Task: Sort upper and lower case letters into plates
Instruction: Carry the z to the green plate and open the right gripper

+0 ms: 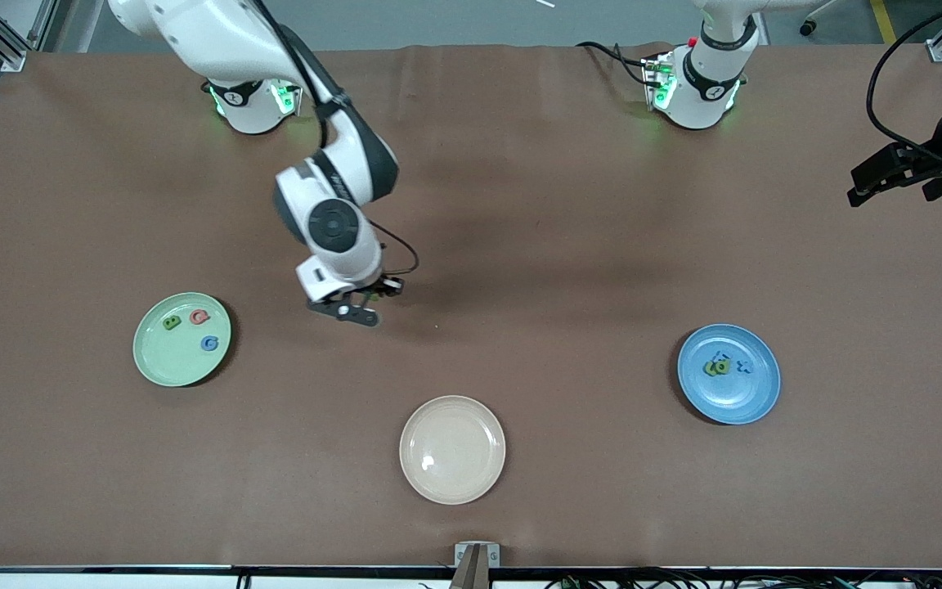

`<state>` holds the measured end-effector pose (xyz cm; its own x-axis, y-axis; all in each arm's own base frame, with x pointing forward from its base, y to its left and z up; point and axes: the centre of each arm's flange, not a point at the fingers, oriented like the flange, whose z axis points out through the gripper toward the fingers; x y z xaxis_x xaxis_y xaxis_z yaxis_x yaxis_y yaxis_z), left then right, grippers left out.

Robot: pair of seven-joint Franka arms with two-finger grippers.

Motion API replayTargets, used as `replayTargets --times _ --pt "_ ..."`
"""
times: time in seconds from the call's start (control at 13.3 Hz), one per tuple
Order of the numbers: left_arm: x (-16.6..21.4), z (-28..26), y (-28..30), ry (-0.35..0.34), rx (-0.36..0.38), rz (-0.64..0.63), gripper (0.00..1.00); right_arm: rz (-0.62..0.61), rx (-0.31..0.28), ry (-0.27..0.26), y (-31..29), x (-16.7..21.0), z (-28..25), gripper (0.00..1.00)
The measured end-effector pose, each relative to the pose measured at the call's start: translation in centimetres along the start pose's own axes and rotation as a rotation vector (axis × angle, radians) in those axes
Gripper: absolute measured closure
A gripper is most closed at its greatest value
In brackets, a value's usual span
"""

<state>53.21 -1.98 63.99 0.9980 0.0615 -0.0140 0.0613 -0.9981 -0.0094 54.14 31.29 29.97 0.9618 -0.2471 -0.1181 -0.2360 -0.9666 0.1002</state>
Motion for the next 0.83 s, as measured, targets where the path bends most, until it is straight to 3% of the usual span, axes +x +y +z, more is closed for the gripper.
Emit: replayTargets --times 0.15,0.38,0.83 --pt "-0.1 0.0 0.2 0.0 0.0 0.003 0.0 -0.062 0.007 -0.017 5.8 3.4 -4.3 0.65" --pt "-0.1 -0.1 0.1 0.001 0.0 0.002 0.0 -0.147 0.03 -0.031 14.5 9.0 -3.9 0.65" --pt "-0.2 0.0 0.1 0.002 0.001 0.003 0.0 -0.337 0.081 0.068 29.5 17.4 0.9 0.65"
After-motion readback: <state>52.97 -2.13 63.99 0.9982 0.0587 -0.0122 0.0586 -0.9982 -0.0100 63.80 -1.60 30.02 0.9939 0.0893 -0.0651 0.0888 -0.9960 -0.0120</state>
